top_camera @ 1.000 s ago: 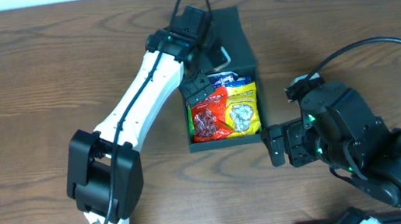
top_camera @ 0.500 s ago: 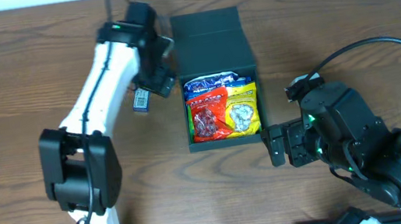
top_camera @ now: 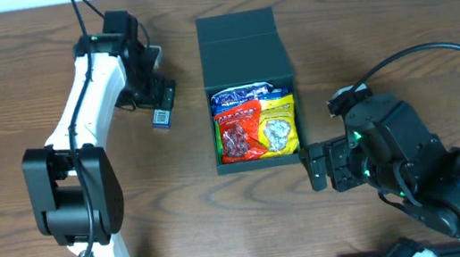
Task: Pack container
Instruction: 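Lower left gripper onto the small blue packet and grasp it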
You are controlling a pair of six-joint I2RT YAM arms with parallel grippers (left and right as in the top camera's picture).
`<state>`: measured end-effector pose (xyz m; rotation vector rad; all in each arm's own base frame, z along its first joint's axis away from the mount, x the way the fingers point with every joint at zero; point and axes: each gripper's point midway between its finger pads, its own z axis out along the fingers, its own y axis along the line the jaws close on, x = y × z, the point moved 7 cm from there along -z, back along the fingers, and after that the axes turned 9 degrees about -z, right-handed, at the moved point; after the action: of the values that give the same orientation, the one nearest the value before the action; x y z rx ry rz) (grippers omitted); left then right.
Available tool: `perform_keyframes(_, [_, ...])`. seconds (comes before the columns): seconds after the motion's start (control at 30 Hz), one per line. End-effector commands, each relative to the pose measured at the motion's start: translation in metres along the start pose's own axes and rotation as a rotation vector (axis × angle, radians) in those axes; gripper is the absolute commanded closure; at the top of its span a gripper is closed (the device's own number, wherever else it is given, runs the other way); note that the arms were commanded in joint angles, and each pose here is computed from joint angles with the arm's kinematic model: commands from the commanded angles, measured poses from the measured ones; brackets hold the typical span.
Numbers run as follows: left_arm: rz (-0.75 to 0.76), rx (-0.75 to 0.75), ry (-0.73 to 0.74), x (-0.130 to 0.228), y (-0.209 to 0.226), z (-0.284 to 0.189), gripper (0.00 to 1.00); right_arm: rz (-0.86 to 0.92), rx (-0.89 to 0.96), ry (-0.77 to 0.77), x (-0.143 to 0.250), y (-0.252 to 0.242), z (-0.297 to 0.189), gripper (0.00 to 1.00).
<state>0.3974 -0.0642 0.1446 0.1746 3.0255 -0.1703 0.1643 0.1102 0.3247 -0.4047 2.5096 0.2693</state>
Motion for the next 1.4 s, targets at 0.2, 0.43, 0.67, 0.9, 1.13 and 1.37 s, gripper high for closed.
perform_keyframes(0.2, [0.0,0.022,-0.087,-0.007,-0.003,0.006,0.05,-0.004,0.0,-0.013,-0.003,-0.001,-0.003,0.01])
perform_keyframes(0.43, [-0.026,-0.023,-0.115,-0.007,0.003,0.023,0.05,-0.004,0.0,-0.013,-0.003,-0.001,-0.003,0.01])
perform_keyframes(0.67, [-0.057,-0.063,-0.141,-0.008,0.009,0.032,0.03,-0.004,0.0,-0.013,-0.003,-0.001,-0.003,0.01])
perform_keyframes(0.9, [-0.066,-0.071,-0.129,0.002,0.006,0.049,0.07,-0.004,0.0,-0.013,-0.003,-0.001,-0.003,0.01])
perform_keyframes(1.13, [-0.038,-0.075,-0.121,0.01,-0.003,0.061,0.12,-0.004,0.0,-0.012,-0.003,-0.001,-0.003,0.01])
perform_keyframes(1.37, [-0.04,-0.108,-0.122,0.012,-0.003,0.064,0.13,-0.004,0.0,-0.012,-0.003,-0.001,-0.003,0.01])
